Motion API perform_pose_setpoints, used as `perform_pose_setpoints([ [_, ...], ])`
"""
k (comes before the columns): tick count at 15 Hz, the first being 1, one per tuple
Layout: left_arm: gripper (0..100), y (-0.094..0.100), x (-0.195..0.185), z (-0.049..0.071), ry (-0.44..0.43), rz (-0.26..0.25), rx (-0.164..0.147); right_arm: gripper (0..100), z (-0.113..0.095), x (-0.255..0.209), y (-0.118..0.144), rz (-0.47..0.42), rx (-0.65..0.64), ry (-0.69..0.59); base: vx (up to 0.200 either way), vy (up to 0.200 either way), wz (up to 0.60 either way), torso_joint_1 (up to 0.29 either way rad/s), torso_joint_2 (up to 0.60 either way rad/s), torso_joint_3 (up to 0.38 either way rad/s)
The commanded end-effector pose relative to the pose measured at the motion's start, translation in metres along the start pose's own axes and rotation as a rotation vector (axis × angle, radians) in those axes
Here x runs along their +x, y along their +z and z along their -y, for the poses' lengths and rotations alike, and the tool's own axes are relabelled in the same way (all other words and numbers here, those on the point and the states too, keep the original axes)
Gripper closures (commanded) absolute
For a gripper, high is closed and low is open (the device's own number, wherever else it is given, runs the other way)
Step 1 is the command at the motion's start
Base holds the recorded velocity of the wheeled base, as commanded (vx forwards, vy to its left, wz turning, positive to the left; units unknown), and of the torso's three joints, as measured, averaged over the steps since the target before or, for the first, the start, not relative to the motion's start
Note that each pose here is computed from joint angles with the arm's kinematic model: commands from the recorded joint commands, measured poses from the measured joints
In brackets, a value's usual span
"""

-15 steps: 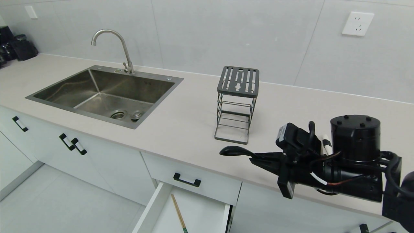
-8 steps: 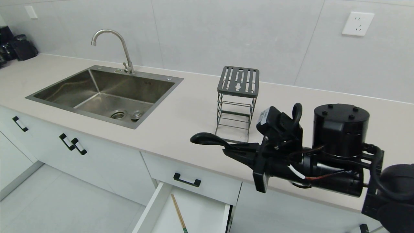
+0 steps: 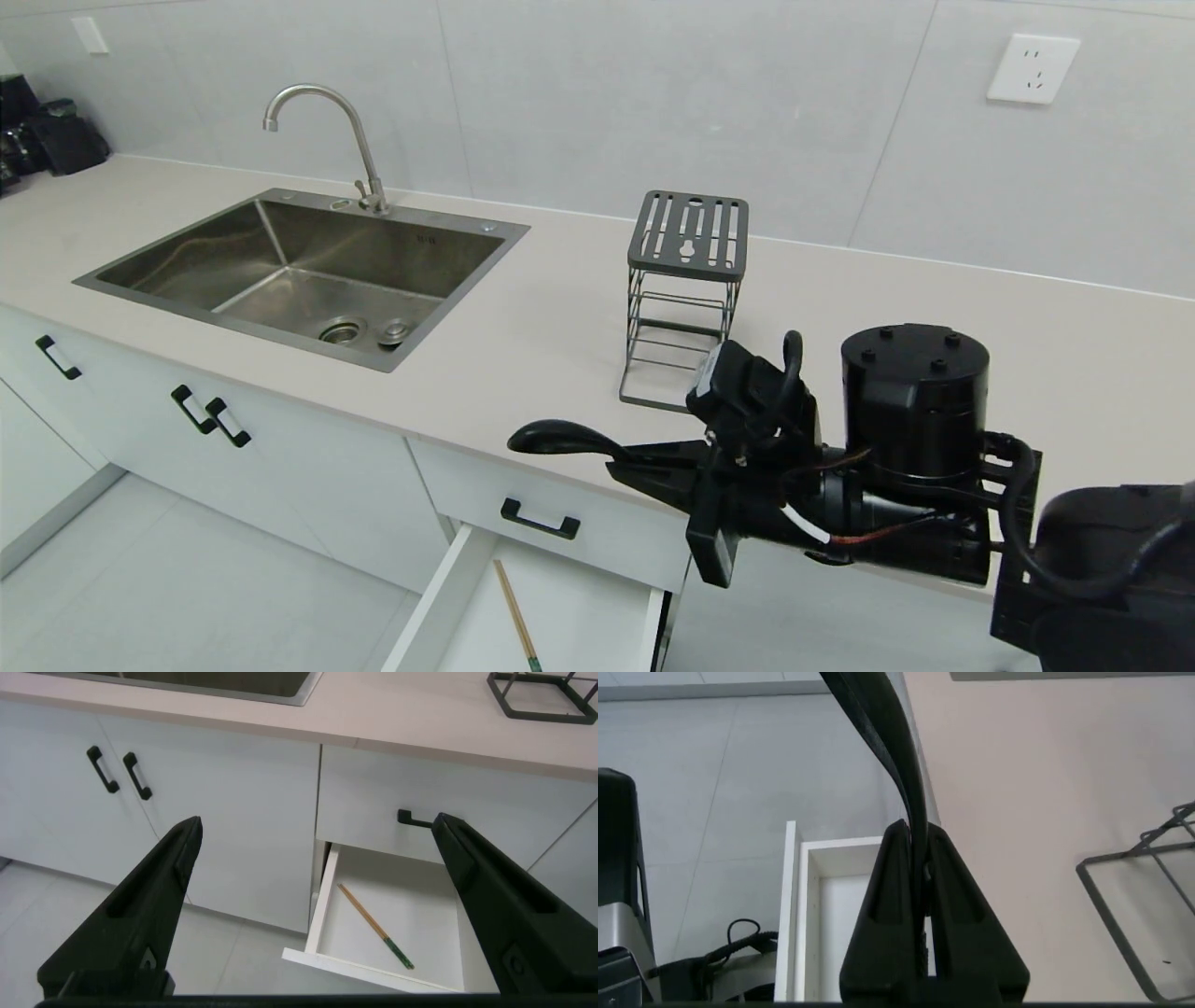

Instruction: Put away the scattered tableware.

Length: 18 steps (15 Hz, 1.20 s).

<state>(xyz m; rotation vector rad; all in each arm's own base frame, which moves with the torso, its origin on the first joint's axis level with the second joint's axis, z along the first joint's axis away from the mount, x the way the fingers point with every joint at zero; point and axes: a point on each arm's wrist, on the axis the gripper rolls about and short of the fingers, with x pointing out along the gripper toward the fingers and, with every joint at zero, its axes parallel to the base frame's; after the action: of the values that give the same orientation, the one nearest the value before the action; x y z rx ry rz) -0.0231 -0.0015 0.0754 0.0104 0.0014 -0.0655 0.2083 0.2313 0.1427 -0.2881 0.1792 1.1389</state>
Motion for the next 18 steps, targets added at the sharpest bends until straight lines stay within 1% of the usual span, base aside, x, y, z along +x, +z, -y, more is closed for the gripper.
perform_pose_setpoints([
  [1,0,0.000,0.000,0.000,0.000,-0.001,0.000,100,-0.003,-0.002,-0.013,-0.045,-0.018,0.013,0.000,0.000,0.00,0.000,0.00,0.000],
  [3,0,0.000,0.000,0.000,0.000,-0.001,0.000,100,-0.005,-0.002,-0.014,-0.048,-0.025,0.020,0.000,0.000,0.00,0.000,0.00,0.000],
  [5,0,0.000,0.000,0.000,0.001,-0.001,0.000,100,-0.010,0.004,-0.002,-0.010,-0.037,0.037,0.000,0.000,0.00,0.000,0.00,0.000],
  [8,0,0.000,0.000,0.000,0.000,-0.001,0.000,100,-0.018,0.019,-0.003,-0.013,-0.038,0.079,0.000,0.000,0.00,0.000,0.00,0.000],
  [11,0,0.000,0.000,0.000,0.001,-0.001,0.000,100,-0.027,0.040,-0.009,-0.035,0.001,0.111,0.000,0.000,0.00,0.000,0.00,0.000],
  [13,0,0.000,0.000,0.000,0.000,-0.001,0.000,100,-0.032,0.049,-0.021,-0.080,0.010,0.133,0.000,0.000,0.00,0.000,0.00,0.000],
  [18,0,0.000,0.000,0.000,0.000,-0.001,0.000,100,-0.046,0.063,-0.021,-0.079,0.012,0.192,0.000,0.000,0.00,0.000,0.00,0.000],
])
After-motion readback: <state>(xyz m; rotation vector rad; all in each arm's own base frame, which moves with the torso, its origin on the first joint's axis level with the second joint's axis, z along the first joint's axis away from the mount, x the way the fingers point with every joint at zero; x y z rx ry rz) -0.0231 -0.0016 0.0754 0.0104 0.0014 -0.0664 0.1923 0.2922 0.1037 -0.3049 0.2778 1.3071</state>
